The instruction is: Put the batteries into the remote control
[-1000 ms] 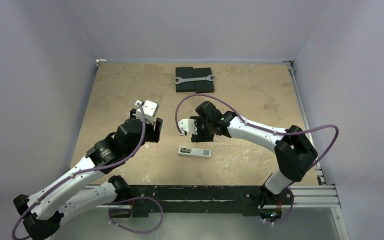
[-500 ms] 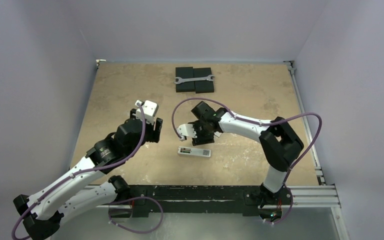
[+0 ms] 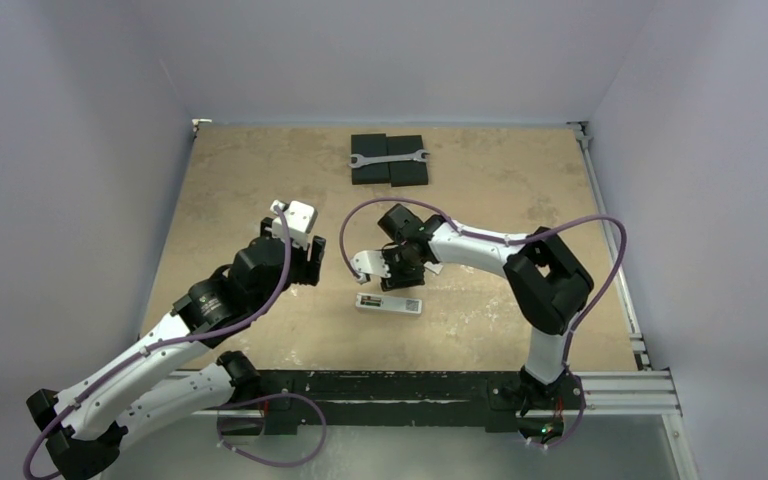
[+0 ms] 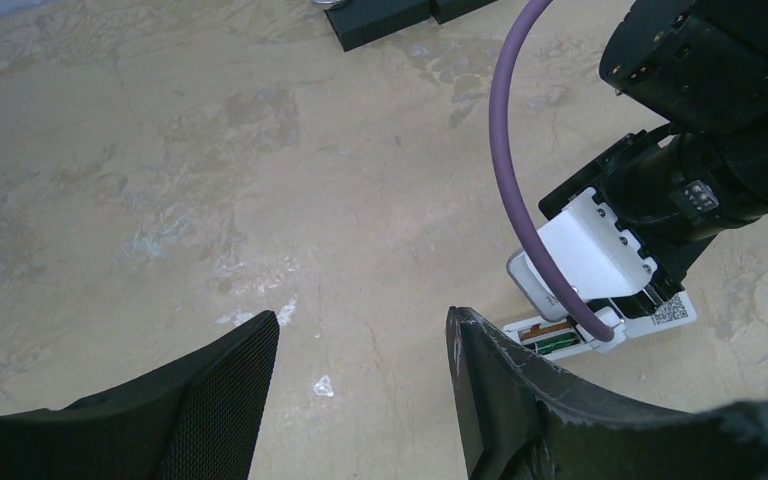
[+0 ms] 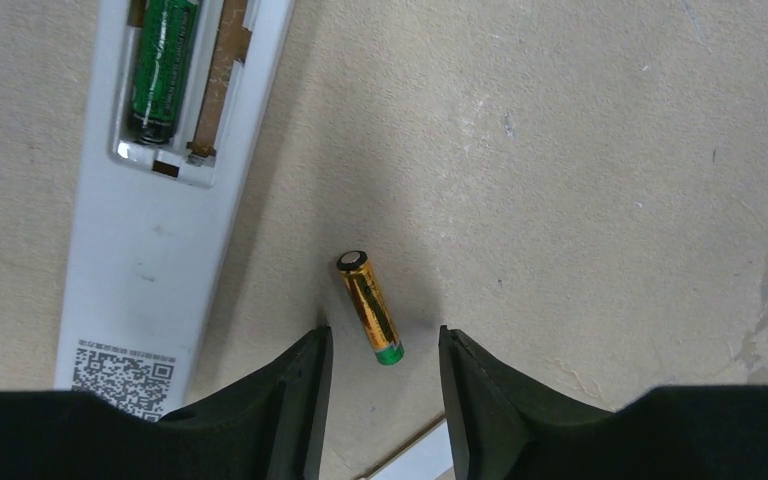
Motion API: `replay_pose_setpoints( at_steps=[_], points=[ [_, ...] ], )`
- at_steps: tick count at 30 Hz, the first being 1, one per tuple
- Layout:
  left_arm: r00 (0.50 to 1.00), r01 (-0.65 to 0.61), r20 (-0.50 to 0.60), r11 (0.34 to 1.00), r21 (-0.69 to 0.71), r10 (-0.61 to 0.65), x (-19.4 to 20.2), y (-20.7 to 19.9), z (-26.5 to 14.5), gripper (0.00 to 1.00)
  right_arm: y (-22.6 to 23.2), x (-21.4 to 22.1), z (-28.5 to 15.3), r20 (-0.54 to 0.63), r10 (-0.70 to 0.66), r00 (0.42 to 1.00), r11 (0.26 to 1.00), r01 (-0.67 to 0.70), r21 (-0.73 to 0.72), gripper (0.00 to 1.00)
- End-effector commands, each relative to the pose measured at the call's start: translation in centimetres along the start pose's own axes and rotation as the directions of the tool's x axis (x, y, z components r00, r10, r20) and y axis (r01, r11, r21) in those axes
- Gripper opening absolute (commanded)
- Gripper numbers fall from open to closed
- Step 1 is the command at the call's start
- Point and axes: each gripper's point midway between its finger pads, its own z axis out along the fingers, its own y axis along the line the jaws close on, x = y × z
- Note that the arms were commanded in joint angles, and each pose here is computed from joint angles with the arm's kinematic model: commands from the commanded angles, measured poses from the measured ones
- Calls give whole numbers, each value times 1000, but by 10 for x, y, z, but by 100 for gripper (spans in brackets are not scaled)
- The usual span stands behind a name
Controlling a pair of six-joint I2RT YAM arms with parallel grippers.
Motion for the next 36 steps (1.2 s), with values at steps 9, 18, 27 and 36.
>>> replay_pose_setpoints(
  at_steps=[9,18,27,36],
  points=[
    [999,23,22,1000,5,-23,-6,-1,1,63,-6,-5,2,33,20,999,999,-19,-41,42],
    [999,23,22,1000,3,-23,-6,0,1,63,12,-2,13,27,58,998,990,-54,-131,34],
    [1000,18,16,1000,6,-18,-4,-2,2,63,24,1,20,12,136,991,977,-132,-170,9],
    [1000,13,6,1000,-6,-13,-2,0,3,63,12,-13,6,64,256,965,963,-249,-102,0]
  ],
)
